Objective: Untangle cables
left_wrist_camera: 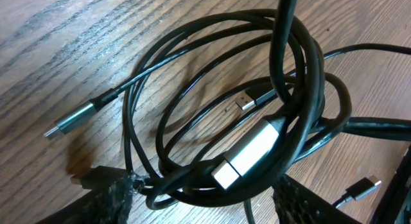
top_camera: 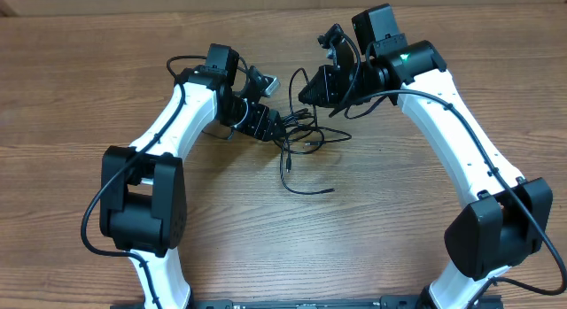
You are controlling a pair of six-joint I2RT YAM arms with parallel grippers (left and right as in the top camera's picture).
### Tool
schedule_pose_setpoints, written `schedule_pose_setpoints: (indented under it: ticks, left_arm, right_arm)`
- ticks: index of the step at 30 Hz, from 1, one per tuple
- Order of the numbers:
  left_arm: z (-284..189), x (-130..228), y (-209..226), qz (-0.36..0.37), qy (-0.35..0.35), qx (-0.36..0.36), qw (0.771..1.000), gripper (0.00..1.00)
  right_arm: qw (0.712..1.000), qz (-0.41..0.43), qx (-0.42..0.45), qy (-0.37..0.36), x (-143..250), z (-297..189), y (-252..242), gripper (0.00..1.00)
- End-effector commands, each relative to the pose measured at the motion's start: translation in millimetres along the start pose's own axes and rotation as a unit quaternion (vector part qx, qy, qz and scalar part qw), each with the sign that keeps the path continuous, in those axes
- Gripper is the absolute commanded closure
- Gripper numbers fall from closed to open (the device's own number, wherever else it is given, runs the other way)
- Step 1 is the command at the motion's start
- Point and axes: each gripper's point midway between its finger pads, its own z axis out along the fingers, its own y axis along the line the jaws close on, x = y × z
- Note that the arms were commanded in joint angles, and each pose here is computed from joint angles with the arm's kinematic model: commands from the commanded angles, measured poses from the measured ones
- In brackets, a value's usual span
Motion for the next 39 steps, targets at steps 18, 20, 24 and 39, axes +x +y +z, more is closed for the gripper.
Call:
schedule_pose_setpoints:
  ticks: [18,20,24,39]
  left_arm:
    - [14.0,3.4,-4.7,0.032,0.017,-0.043,0.998,0.94]
    - [12.6,4.6,3.7,0.016,0.02,-0.064,0.998,0.96]
    - [5.6,8.4,26.4,-0.031,0.023,-0.116,0.992,0.96]
    - [-33.0,33.5,94.5,-0.203,0.014,-0.207,0.957,0.96]
  right_arm:
    - [1.0,-0.001,0.0,-0.004,0.4,-4.1,2.9,0.96]
    - [1.0,0.0,0.01,-0.005,0.1,-4.3,-1.1,0.96]
    - [0.999,0.01,0.047,-0.016,-4.4,-9.8,-19.5,0.96]
    - [0.987,0.117,0.089,-0.062,-17.2,-72.4,-103.6,0.96]
